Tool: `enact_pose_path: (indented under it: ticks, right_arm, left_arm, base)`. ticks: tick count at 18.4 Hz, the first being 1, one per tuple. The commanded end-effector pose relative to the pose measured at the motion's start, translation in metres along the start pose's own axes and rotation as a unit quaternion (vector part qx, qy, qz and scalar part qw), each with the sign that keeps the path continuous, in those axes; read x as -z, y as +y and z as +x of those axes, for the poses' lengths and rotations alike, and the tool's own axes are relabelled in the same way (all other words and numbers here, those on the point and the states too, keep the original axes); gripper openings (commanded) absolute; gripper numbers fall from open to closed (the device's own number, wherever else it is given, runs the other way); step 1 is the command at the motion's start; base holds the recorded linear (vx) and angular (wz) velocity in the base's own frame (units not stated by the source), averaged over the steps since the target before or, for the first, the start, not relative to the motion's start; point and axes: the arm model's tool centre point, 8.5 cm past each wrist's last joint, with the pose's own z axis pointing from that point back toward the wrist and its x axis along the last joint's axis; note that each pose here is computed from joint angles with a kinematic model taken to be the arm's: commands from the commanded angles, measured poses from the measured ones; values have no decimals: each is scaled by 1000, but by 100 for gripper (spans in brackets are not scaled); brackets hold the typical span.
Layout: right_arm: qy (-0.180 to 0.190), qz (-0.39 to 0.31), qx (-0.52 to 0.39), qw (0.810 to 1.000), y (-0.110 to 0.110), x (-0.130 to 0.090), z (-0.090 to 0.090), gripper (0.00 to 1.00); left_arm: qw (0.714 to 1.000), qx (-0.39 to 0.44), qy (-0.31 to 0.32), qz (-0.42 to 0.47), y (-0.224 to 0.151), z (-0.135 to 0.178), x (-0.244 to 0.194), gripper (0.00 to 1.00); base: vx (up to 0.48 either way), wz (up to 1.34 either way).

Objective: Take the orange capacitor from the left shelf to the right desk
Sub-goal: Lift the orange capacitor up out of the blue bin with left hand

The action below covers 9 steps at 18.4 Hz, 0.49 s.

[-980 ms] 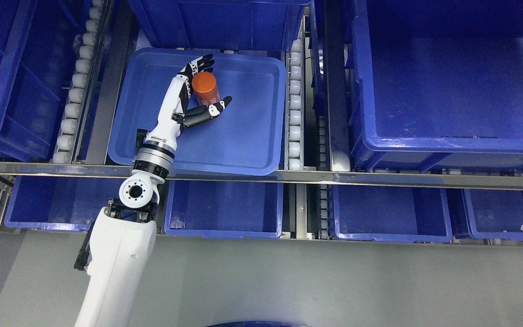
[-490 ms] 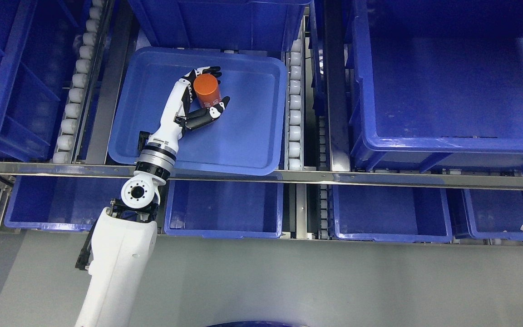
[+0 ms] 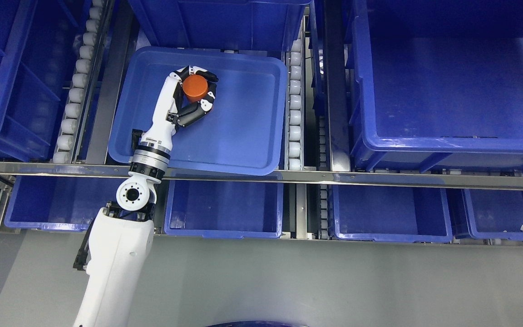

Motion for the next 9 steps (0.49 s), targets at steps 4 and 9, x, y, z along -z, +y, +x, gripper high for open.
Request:
enact_pose_path:
  ticks: [4,9]
  right_arm:
    - [5,-9,6,1000,-11,0,-14,100]
    - [5,-9,6,1000,-11,0,-14,100]
  left_arm:
    - [986,-13,-163,29,29,109,28,0]
    - [981,-25,-186,57,42,120,25,1]
  base:
    - [0,0]
    - [0,0]
